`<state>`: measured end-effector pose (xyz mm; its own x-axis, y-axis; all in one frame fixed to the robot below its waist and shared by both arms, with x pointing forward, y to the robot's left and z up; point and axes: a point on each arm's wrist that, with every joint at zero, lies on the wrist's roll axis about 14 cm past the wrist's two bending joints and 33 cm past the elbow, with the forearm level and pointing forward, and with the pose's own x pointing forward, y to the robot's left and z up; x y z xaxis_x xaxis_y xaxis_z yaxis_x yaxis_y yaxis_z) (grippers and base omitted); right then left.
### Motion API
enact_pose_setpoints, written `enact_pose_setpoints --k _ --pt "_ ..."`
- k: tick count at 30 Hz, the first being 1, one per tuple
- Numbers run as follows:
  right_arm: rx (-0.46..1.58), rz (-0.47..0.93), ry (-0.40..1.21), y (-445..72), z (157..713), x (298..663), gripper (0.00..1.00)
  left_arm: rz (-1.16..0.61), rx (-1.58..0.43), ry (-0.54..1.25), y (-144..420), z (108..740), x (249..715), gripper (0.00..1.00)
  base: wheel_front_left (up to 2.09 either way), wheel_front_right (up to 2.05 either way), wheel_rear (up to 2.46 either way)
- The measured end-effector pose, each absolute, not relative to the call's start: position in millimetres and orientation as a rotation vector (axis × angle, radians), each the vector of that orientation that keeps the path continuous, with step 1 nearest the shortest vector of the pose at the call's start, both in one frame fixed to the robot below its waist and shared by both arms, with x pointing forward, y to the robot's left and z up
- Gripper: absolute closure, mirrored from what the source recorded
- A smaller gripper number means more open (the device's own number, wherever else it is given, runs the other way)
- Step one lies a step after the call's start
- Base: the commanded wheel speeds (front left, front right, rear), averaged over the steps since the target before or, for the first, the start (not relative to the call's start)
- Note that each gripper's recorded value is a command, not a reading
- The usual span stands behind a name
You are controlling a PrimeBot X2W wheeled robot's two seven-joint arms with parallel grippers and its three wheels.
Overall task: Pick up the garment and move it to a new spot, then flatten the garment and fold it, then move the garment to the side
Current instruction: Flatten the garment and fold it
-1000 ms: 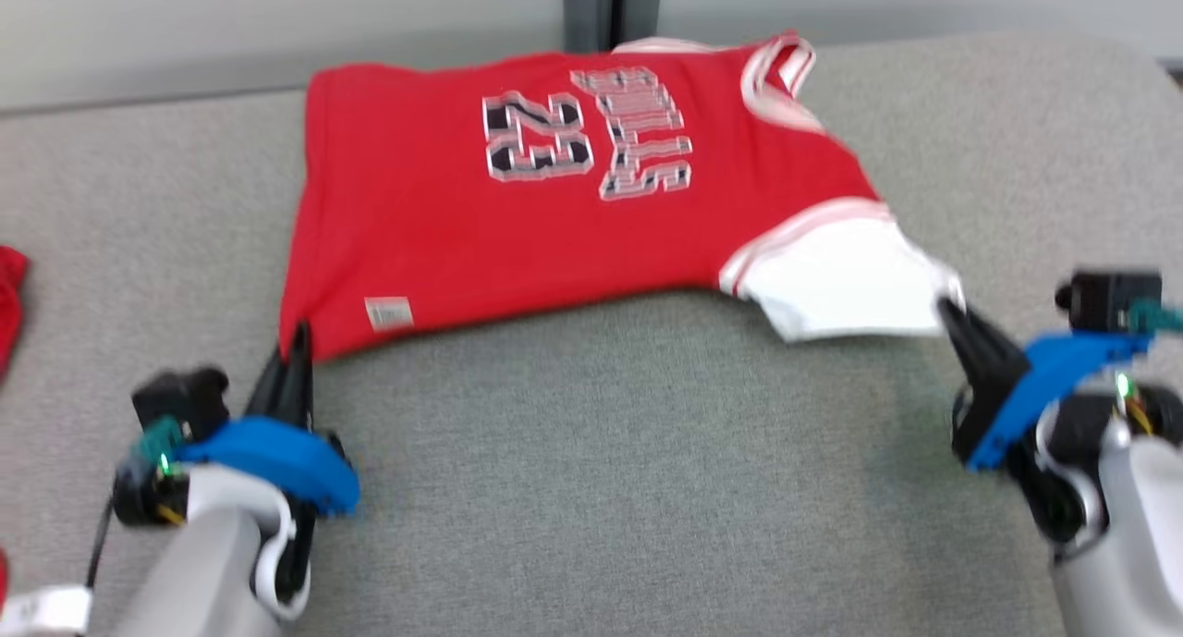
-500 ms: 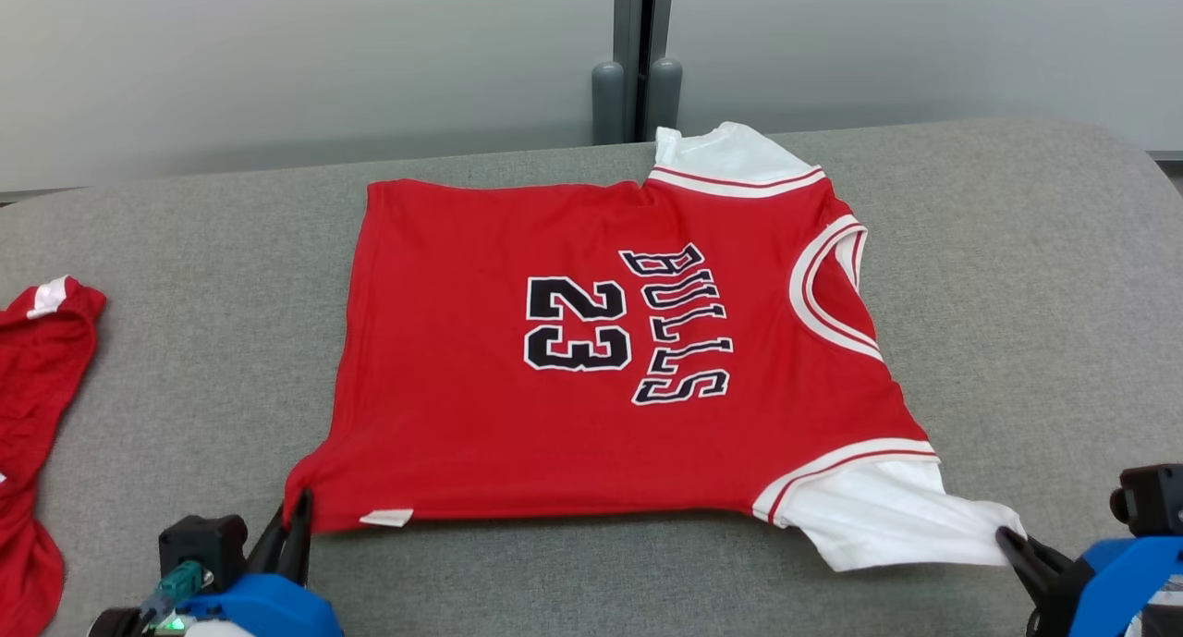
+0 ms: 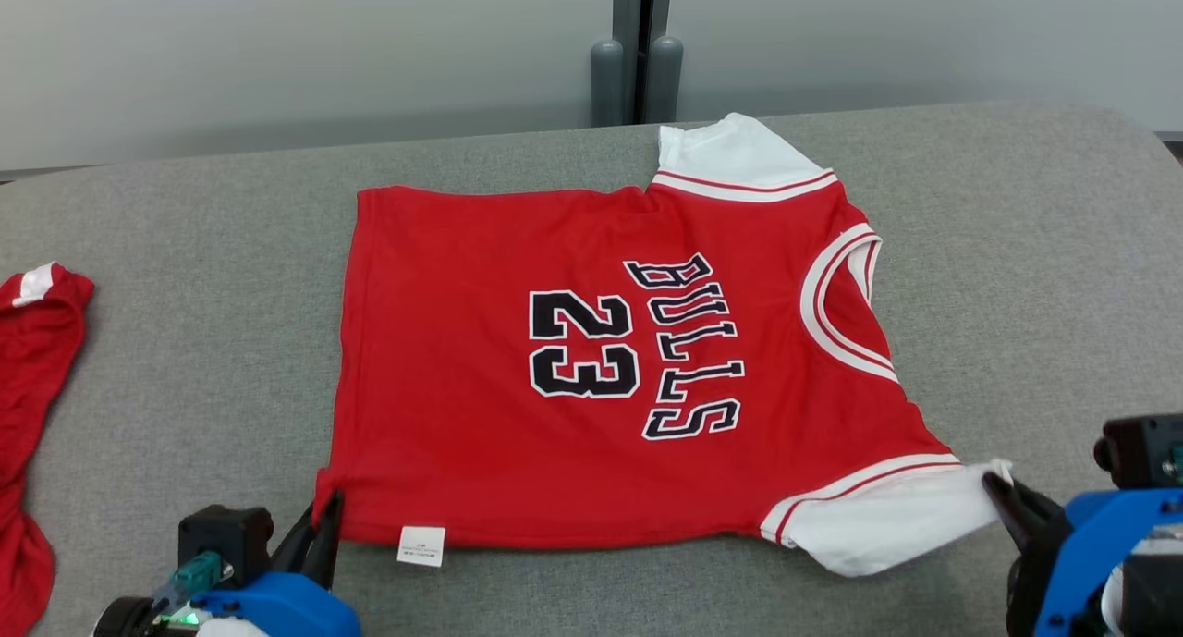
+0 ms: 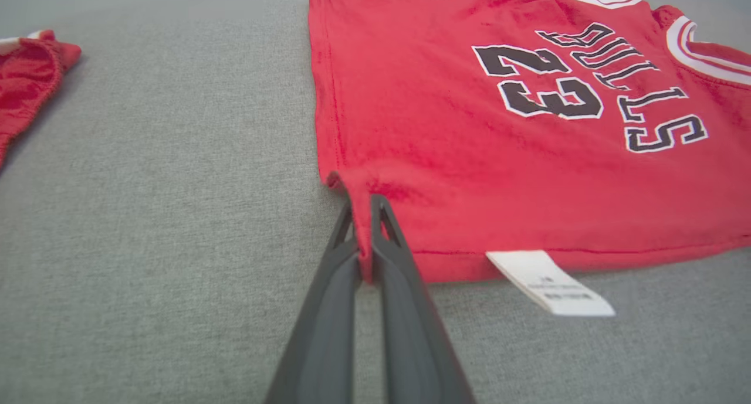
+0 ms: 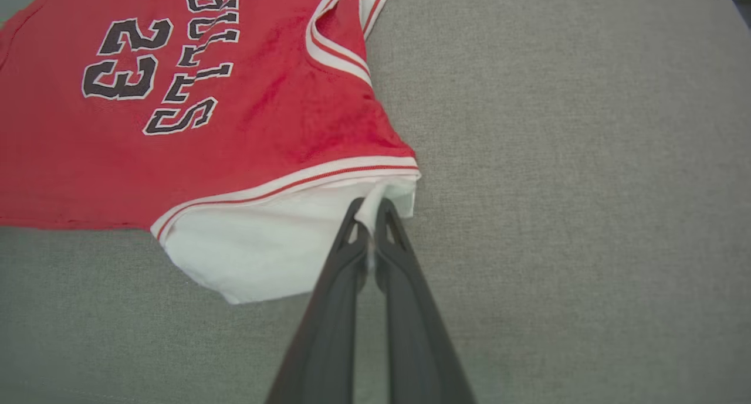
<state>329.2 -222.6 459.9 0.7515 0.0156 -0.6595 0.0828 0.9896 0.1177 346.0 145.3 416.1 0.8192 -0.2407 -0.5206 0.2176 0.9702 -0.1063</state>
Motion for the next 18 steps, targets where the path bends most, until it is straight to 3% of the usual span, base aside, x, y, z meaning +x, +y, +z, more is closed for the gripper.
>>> enact_pose_setpoints --k 10,18 --pt "0.093 0.049 0.554 -204 483 412 1.0 -0.21 -0.104 0.587 139 406 384 1.0 0.0 0.0 0.0" --pt "0.1 0.09 0.509 -195 477 446 1.0 -0.164 -0.152 0.606 143 393 406 1.0 0.0 0.0 0.0"
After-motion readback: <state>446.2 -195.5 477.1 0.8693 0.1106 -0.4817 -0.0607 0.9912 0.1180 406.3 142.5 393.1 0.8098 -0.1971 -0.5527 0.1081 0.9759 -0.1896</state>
